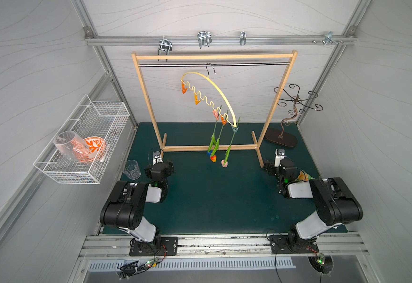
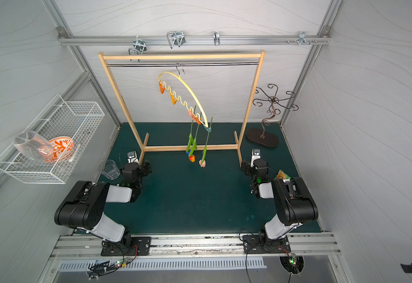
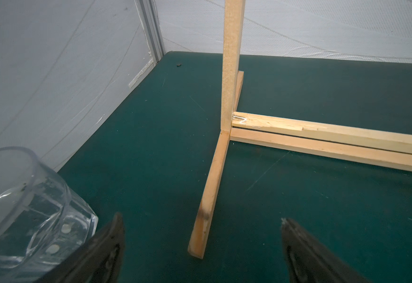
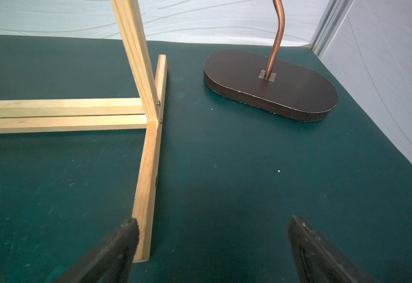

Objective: Dry the flowers on a clothes hanger
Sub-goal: Reset both arms

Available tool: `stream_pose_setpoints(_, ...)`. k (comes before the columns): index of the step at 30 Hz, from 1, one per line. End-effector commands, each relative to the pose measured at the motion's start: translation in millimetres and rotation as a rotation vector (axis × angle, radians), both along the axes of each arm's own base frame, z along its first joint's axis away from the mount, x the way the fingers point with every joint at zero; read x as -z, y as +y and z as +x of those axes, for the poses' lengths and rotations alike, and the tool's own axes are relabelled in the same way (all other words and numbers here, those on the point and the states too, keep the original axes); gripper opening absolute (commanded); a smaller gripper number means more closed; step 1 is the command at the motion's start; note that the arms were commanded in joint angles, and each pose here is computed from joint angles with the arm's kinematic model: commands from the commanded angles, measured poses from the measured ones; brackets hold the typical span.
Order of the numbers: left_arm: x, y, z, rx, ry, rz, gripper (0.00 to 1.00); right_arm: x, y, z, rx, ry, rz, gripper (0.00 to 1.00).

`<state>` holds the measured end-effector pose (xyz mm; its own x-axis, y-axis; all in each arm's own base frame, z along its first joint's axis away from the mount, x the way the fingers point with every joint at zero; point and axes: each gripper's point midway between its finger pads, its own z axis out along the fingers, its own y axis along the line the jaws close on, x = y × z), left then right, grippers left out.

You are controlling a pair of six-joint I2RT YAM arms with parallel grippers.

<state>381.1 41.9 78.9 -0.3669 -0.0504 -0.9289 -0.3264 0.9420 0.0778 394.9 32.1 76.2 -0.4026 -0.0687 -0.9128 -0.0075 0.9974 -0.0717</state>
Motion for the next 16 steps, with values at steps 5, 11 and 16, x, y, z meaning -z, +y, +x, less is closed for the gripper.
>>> stream_pose_setpoints(5, -18.5, 0.1, 9.9, 0.002, -0.066, -0.015, 1.0, -7.4, -0.9, 4.5, 0.003, -0.015, 0.018, 0.99)
stream_pose_setpoints(11, -18.8, 0.3, 10.1, 0.001, -0.067, -0.015, 1.0, -4.9, -0.3, 6.6, -0.019, 0.002, 0.042, 0.99)
stream_pose_setpoints(16, -19.0, 0.3, 9.9, 0.0, -0.068, -0.016, 1.0, -6.2, -1.1, 5.5, -0.019, -0.001, 0.046, 0.99)
